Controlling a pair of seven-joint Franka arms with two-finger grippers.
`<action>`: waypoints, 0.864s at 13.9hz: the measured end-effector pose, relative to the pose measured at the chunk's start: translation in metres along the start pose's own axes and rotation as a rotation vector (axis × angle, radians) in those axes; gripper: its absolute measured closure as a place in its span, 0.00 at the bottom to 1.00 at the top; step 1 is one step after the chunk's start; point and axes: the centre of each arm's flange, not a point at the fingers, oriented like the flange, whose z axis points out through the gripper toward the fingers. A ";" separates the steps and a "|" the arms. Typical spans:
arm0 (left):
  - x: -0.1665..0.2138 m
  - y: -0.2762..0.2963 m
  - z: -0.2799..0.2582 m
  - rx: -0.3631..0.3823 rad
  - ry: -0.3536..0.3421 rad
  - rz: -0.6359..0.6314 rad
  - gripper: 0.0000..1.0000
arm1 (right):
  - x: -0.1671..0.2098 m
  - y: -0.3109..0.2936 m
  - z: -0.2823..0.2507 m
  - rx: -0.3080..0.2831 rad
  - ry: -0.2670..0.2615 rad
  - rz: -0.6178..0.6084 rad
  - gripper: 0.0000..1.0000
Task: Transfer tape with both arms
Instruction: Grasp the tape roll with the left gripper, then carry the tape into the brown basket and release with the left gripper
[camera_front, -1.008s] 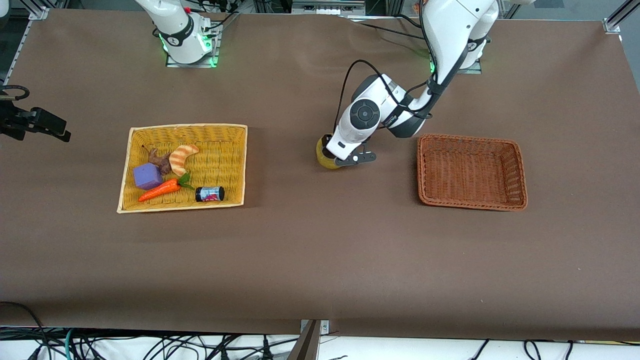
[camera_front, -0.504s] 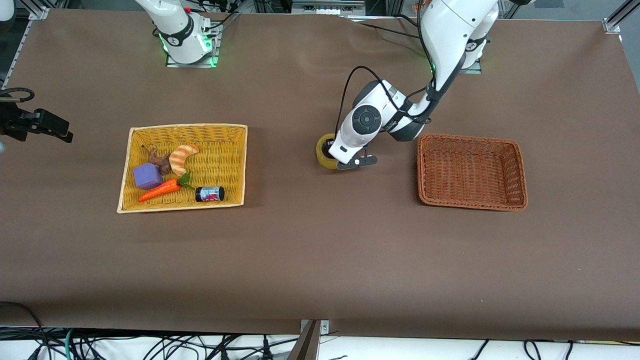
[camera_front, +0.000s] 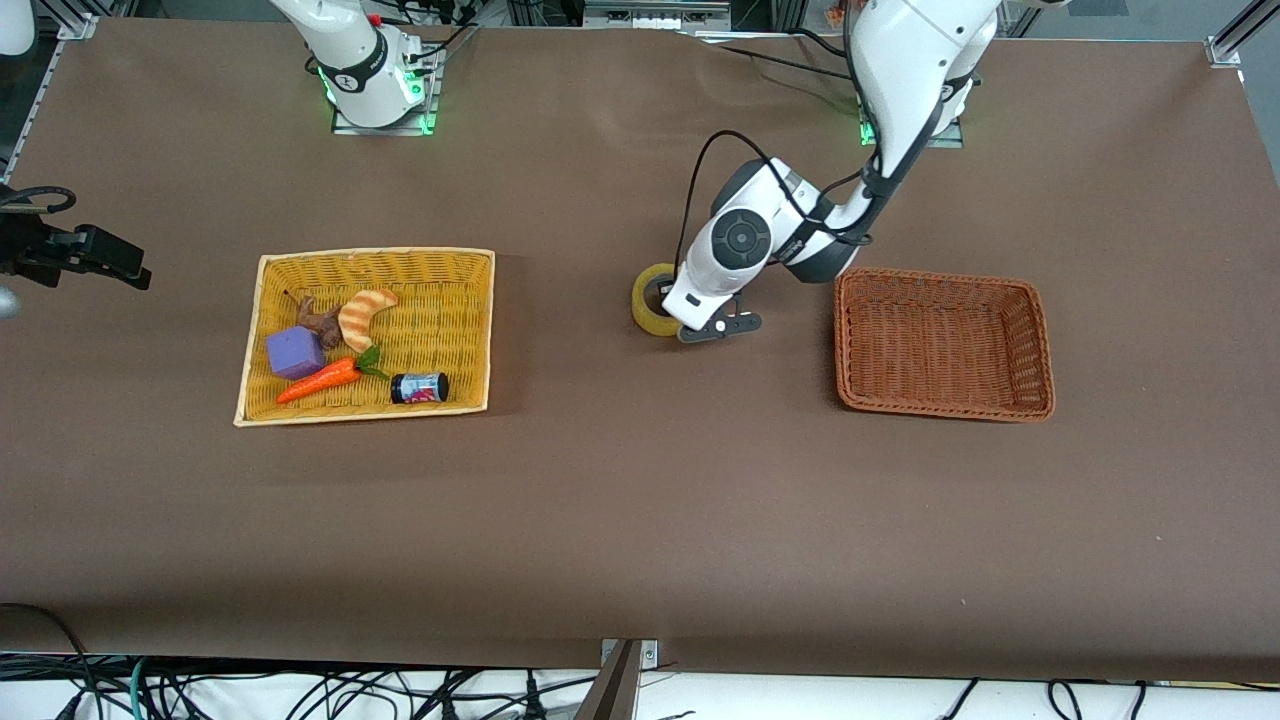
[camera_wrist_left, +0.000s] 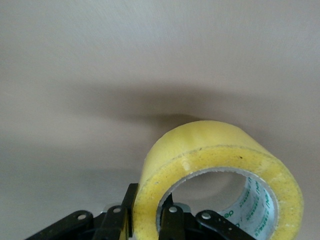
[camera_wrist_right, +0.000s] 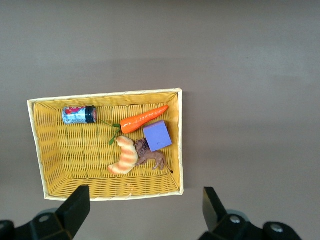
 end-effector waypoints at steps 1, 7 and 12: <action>0.011 -0.012 -0.024 -0.003 0.009 0.008 0.78 | 0.001 0.000 0.001 0.000 -0.002 -0.001 0.00; 0.082 -0.157 -0.143 0.029 0.025 0.211 0.78 | 0.002 -0.005 0.001 0.000 0.005 -0.008 0.00; 0.127 -0.290 -0.119 0.110 0.002 0.345 0.78 | 0.007 -0.008 0.007 0.001 0.007 -0.014 0.00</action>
